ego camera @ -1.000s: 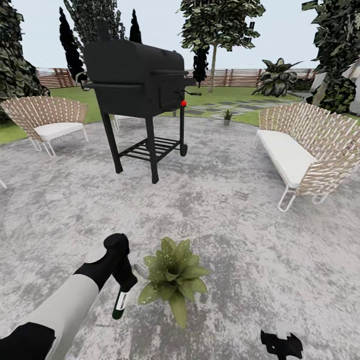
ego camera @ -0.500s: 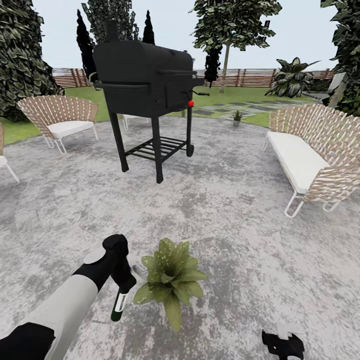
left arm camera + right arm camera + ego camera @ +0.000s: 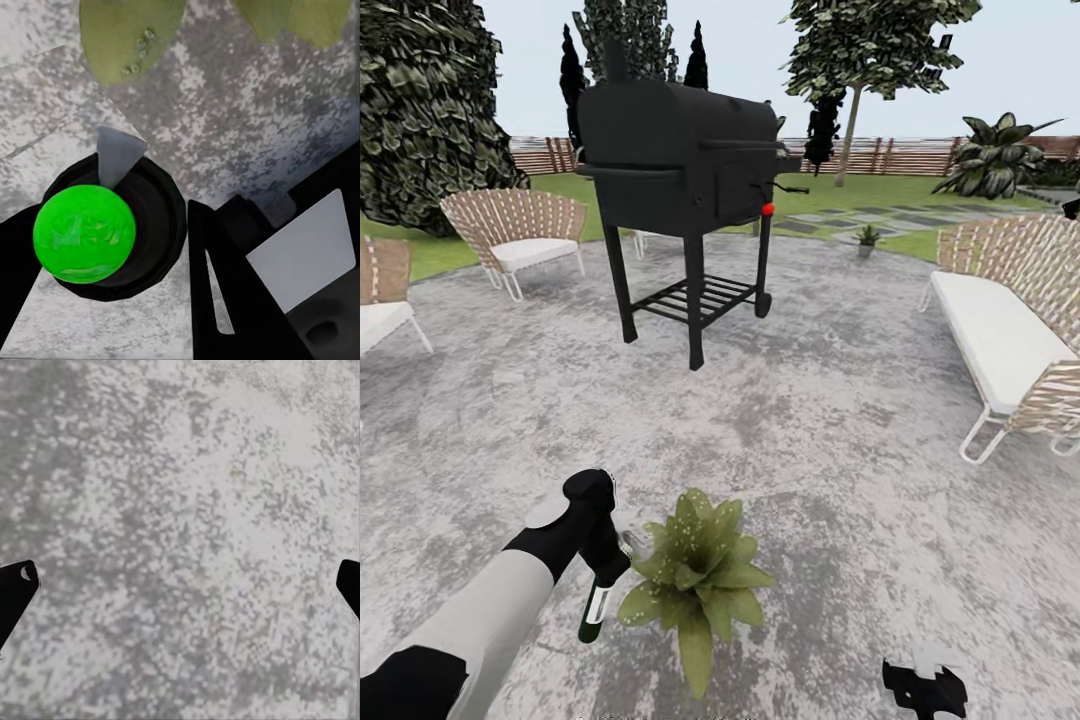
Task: Pick up the pesticide atomizer in the garden and spray insectifuge to fully cover both potted plants in the garden.
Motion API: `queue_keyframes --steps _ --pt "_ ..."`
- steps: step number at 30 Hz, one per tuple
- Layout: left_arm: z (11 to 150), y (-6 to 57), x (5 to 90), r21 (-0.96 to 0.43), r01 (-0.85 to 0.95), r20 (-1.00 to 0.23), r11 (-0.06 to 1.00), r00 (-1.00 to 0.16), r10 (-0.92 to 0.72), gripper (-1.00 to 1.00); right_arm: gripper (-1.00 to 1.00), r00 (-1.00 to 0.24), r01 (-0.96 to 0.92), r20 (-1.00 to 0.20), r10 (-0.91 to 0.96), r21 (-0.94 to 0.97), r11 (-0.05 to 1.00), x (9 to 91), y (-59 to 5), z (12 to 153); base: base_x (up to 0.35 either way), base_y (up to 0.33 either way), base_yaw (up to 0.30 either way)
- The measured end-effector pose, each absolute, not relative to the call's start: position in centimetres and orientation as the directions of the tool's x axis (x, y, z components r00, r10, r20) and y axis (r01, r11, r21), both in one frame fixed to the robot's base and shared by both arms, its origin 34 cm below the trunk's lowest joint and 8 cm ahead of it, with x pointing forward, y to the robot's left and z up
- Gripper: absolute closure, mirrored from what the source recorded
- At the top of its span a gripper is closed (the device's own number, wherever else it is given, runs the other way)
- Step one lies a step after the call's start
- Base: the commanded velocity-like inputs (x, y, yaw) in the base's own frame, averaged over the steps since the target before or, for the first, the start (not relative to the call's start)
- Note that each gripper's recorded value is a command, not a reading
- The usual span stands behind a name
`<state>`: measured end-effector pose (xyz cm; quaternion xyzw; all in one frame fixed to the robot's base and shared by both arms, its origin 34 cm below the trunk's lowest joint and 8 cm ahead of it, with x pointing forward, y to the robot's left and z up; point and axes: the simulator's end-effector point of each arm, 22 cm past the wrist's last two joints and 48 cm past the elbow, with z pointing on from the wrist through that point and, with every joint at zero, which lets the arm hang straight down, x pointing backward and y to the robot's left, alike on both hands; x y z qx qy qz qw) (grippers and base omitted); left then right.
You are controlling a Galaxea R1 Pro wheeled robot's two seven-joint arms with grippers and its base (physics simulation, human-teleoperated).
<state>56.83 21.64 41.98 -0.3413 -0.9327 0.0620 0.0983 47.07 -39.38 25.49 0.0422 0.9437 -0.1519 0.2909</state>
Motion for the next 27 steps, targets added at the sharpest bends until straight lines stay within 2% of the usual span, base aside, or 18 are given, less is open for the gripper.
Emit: queue_keyframes --steps 11,27 --pt "41.9 21.9 56.8 -0.182 0.622 0.145 0.761 -0.749 0.647 1.00 -1.00 -0.827 0.168 -0.562 -0.008 -0.261 0.951 47.1 -39.3 25.5 -0.004 -0.016 0.276" --pt "40.8 21.8 55.0 -0.203 0.616 0.166 0.761 -0.744 0.647 1.00 -1.00 -0.828 0.168 -0.561 -0.008 -0.260 0.951 47.0 -39.2 25.4 0.068 -0.262 0.276"
